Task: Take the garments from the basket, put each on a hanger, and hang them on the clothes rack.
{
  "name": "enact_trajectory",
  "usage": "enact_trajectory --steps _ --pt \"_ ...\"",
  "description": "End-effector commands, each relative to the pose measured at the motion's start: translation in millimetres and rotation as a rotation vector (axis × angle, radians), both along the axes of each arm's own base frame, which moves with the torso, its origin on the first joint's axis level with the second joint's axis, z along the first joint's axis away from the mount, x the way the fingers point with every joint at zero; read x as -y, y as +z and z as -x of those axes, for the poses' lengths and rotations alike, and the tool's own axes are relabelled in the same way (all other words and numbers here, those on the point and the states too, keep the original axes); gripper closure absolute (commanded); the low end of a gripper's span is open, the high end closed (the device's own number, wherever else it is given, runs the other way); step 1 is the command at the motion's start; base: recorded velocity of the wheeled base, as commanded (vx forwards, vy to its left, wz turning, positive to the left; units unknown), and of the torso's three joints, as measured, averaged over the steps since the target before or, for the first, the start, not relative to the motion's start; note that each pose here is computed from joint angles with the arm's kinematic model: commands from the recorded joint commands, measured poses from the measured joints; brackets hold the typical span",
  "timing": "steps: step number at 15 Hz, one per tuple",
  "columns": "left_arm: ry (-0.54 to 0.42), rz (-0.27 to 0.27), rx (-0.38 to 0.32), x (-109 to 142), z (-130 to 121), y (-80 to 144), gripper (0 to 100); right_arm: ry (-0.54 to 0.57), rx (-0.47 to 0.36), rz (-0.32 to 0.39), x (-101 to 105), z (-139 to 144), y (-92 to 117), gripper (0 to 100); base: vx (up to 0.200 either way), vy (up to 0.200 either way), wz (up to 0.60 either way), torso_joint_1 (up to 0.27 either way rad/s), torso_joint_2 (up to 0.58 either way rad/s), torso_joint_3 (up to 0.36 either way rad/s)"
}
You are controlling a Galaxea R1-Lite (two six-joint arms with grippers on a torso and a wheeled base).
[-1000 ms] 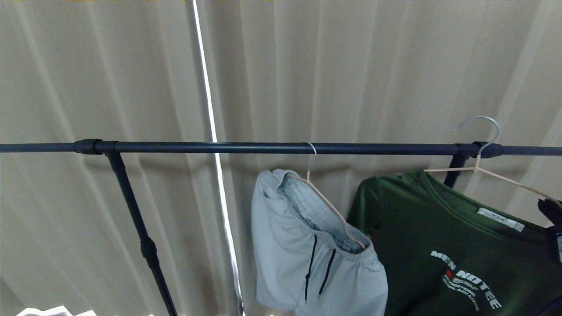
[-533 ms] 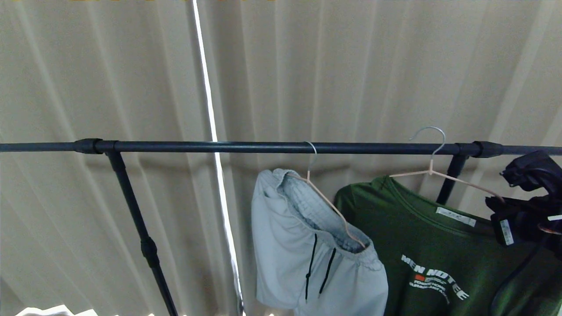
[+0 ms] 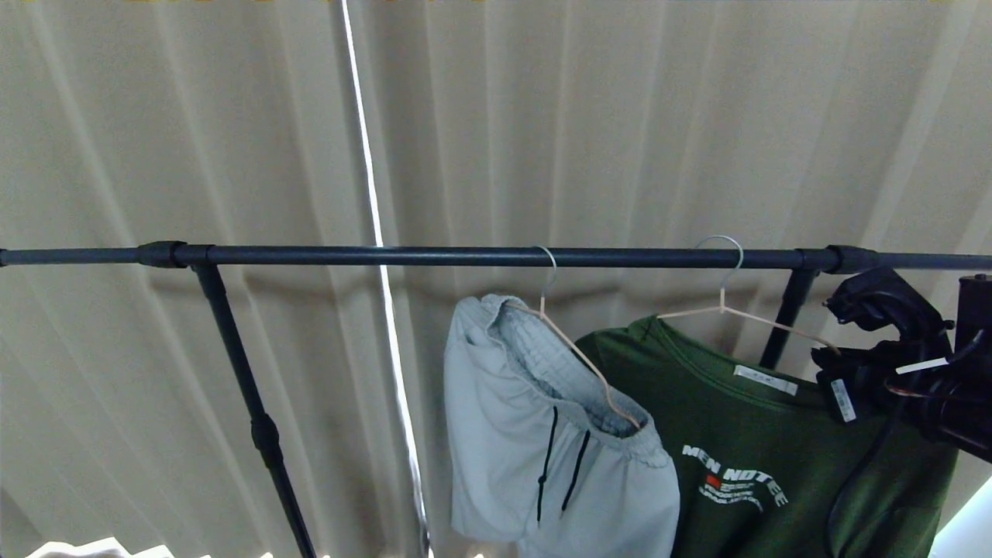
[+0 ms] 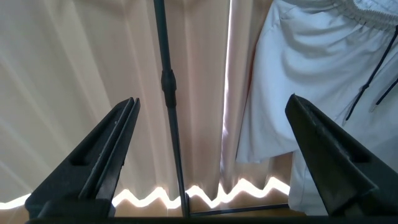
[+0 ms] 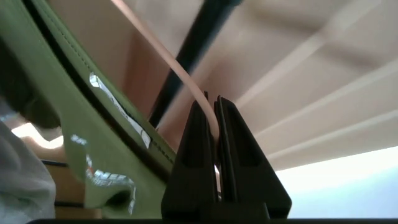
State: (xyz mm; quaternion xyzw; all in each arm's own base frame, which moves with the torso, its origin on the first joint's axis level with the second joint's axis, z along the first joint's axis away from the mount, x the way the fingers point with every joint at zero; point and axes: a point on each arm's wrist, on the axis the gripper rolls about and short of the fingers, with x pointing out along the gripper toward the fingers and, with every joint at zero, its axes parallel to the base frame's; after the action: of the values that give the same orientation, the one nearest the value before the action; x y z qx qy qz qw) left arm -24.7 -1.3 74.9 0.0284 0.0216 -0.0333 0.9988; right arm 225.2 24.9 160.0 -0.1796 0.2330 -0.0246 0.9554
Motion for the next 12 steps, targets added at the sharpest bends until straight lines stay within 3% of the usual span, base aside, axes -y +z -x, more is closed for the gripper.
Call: enact_trajectory --steps 1,4,5,10,12 --pt "-0.001 0.000 0.001 0 0 0 0 0.016 -0.011 0.014 -8 1 -3 100 0.000 0.000 0.00 0.000 0.00 0.000" --pt "0.000 0.005 0.000 0 0 0 0 0.023 -0.013 0.021 -12 3 -3 100 0.000 0.000 0.00 0.000 0.00 0.000" --pt "0.000 0.006 0.000 0 0 0 0 0.024 -0.016 0.022 -12 4 -3 0 0.000 0.000 0.00 0.000 0.00 0.000" --pt "-0.001 0.003 0.000 0 0 0 0 0.031 -0.021 -0.005 -12 11 -9 0 0.000 0.000 0.00 0.000 0.00 0.000" --pt "0.001 0.006 0.000 0 0 0 0 0.081 0.018 -0.070 -22 23 -9 0 0.000 0.000 0.00 0.000 0.00 0.000"
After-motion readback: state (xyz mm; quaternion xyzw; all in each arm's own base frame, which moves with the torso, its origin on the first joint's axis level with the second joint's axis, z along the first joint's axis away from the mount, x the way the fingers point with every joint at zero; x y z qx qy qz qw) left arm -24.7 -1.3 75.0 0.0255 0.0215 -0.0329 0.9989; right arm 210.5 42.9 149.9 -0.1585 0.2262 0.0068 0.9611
